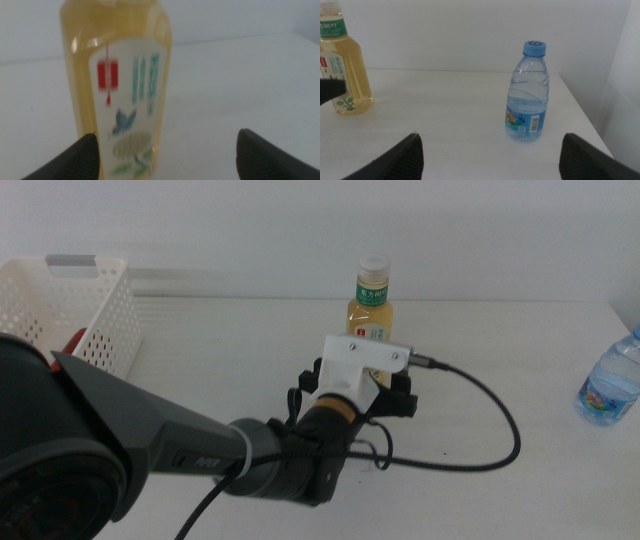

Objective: Use arms to grab the bottles and put them into the dustbin to the left of the table.

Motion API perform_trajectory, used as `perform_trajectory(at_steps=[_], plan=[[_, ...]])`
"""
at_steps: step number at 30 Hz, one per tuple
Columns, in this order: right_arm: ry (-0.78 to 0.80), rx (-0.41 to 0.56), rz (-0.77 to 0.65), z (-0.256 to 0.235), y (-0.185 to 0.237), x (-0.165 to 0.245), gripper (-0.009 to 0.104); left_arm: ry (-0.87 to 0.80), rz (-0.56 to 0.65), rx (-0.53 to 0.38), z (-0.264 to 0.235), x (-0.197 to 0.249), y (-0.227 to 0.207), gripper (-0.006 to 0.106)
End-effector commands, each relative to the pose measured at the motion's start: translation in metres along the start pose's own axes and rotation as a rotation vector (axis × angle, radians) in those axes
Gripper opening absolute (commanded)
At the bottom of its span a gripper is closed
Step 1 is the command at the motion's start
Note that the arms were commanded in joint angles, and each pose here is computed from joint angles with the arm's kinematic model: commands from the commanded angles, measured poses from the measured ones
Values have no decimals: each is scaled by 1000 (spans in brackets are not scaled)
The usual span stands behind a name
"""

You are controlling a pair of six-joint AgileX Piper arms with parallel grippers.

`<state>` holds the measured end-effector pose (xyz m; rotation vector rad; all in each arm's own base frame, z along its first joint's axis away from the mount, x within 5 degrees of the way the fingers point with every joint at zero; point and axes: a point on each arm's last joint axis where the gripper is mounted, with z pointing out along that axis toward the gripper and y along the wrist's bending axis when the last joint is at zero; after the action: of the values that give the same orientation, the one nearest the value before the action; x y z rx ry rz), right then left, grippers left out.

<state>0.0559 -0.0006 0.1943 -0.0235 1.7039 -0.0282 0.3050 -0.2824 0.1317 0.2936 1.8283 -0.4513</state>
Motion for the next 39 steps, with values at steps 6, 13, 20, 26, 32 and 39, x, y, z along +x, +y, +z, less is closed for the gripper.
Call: perform_trajectory(at_steps=[6,13,20,26,32,39], plan=[[-11,6,-14,0,0,0,87,42,24,-113,11,-13,1,94],[-11,6,-14,0,0,0,87,47,14,-123,11,-13,3,94],[-11,6,-14,0,0,0,87,-1,46,-128,12,-18,3,94],[-11,6,-14,0,0,0,87,-2,40,-149,24,-12,9,94],[-11,6,-14,0,0,0,87,-13,31,-166,45,-6,13,94],[-11,6,-14,0,0,0,87,-35,14,-175,73,-1,16,94]])
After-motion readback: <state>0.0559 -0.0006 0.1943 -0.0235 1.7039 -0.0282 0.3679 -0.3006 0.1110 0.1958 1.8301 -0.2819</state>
